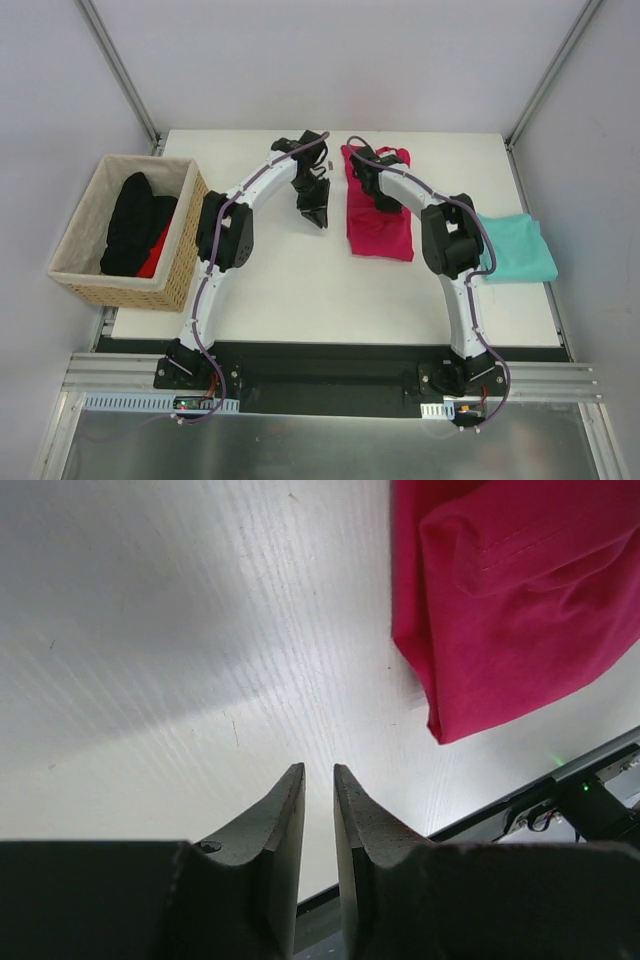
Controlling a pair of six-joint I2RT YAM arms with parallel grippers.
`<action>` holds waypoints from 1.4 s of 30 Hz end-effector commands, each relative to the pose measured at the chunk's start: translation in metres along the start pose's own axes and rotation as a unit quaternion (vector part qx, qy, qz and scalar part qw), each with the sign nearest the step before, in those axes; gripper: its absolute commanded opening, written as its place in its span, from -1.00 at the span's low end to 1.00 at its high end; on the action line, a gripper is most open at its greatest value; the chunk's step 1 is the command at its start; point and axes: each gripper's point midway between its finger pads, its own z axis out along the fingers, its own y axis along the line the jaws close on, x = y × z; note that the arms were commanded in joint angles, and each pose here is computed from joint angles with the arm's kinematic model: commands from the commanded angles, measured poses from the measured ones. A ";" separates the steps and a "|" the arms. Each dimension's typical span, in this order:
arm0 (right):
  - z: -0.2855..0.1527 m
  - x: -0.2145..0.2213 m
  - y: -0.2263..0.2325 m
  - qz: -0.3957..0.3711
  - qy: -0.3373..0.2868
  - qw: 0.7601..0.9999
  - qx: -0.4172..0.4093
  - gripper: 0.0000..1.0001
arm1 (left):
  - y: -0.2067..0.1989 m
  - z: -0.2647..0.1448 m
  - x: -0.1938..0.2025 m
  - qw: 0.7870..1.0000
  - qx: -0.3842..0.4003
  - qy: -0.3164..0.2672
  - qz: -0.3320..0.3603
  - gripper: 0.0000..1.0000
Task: Fold and stack the t-shirts
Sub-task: Fold the folded rectangular tshirt in 1/3 of the way
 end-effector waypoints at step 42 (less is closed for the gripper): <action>-0.048 -0.015 -0.021 0.039 -0.027 0.997 -0.067 -0.98 | -0.007 -0.060 0.005 0.998 -0.023 -0.057 -0.001 -0.68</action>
